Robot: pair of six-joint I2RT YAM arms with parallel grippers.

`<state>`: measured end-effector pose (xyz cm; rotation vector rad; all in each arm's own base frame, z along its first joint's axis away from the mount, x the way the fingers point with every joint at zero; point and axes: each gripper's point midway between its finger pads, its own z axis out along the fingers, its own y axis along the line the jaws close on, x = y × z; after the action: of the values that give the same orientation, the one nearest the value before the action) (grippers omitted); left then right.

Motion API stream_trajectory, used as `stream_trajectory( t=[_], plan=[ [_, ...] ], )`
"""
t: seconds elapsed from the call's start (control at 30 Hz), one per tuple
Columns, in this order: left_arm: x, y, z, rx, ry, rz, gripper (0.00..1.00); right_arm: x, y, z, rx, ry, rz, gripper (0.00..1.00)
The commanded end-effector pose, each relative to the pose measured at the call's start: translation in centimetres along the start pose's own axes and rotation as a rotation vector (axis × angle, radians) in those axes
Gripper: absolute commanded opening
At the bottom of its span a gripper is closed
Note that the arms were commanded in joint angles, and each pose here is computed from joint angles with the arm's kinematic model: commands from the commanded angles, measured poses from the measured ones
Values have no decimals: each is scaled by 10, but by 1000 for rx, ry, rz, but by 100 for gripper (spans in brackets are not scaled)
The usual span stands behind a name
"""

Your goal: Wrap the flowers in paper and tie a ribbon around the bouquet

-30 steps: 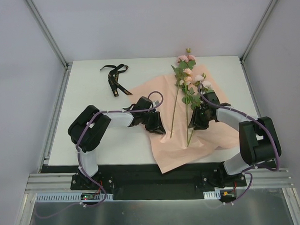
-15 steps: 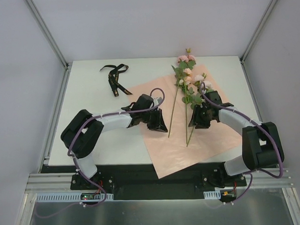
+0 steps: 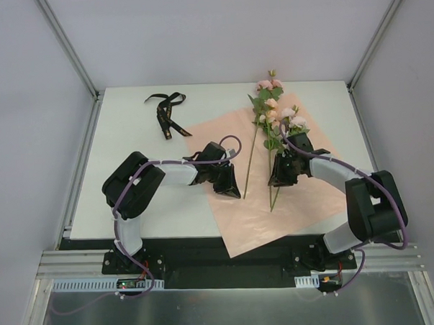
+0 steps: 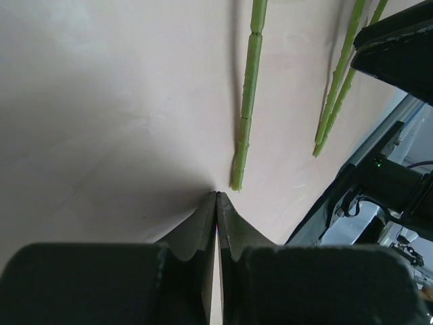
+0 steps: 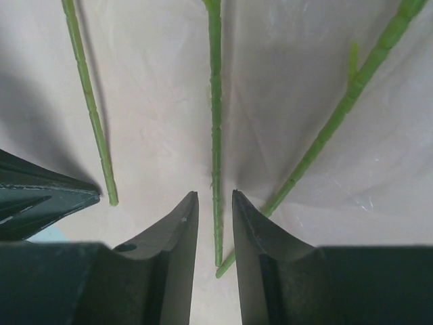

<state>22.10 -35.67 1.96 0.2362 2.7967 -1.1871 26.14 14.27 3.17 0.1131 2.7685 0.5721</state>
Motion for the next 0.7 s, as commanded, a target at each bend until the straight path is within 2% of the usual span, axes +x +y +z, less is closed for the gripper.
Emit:
stream_trajectory(
  t=[0.0,0.1,0.3,0.4,0.67],
  plan=[
    [-4,5,2,-31,-26,16,2,-6,5,7,-8,-4,-14,29],
    [-3,5,0,-29,-29,18,2,-5,3,11,-1,6,-10,29],
    [-3,4,0,-25,-29,15,2,-2,21,9,-53,8,1,10],
    [-4,3,-1,-21,-33,16,2,-5,33,3,-94,-8,25,7],
    [-4,0,2,-13,-28,16,2,-6,47,12,-138,14,78,6]
  ],
)
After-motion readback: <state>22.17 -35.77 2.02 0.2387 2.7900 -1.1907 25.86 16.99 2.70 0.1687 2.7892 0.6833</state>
